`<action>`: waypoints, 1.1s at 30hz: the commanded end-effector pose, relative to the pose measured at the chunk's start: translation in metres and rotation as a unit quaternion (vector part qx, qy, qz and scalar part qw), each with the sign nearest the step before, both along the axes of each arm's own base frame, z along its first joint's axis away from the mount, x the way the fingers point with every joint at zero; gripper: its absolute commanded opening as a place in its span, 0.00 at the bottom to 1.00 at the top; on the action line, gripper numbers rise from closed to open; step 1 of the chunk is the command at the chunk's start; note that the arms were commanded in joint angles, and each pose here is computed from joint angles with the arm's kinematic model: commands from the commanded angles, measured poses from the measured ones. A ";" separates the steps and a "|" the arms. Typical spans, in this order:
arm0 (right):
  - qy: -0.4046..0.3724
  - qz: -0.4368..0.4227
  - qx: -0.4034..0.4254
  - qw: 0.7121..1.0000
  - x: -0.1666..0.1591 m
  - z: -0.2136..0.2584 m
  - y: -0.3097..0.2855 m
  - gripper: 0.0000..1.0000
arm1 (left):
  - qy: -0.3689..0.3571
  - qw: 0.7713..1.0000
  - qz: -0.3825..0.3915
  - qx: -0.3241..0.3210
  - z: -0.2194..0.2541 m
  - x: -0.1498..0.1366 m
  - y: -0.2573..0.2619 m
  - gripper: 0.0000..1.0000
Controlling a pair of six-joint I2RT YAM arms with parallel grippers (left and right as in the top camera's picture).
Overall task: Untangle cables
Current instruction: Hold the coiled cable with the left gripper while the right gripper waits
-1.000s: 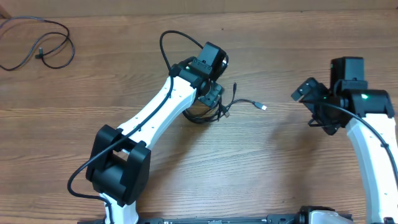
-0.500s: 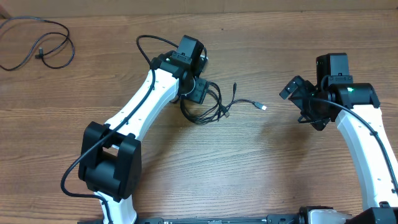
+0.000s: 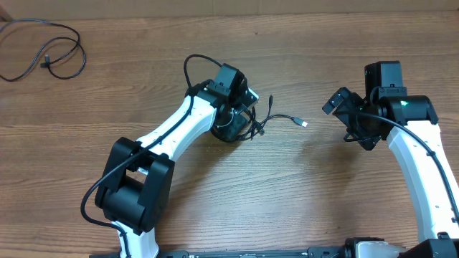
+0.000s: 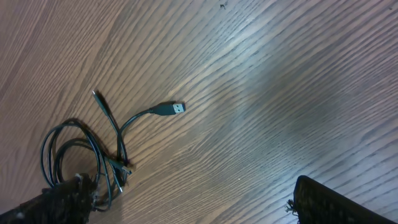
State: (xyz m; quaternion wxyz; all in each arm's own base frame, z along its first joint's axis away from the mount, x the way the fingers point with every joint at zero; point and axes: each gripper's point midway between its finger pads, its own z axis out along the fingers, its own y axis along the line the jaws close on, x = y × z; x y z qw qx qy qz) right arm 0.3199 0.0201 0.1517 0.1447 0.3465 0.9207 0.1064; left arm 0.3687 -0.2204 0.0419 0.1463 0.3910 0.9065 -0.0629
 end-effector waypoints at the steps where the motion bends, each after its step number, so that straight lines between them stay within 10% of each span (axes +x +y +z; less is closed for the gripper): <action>1: 0.001 0.000 0.000 1.000 0.000 -0.002 0.001 1.00 | -0.004 1.000 -0.018 0.004 -0.010 -0.001 0.001 0.55; 33: -0.016 0.000 0.001 1.000 0.008 0.001 0.001 1.00 | -0.022 0.998 -0.031 -0.054 -0.036 -0.006 -0.014 0.39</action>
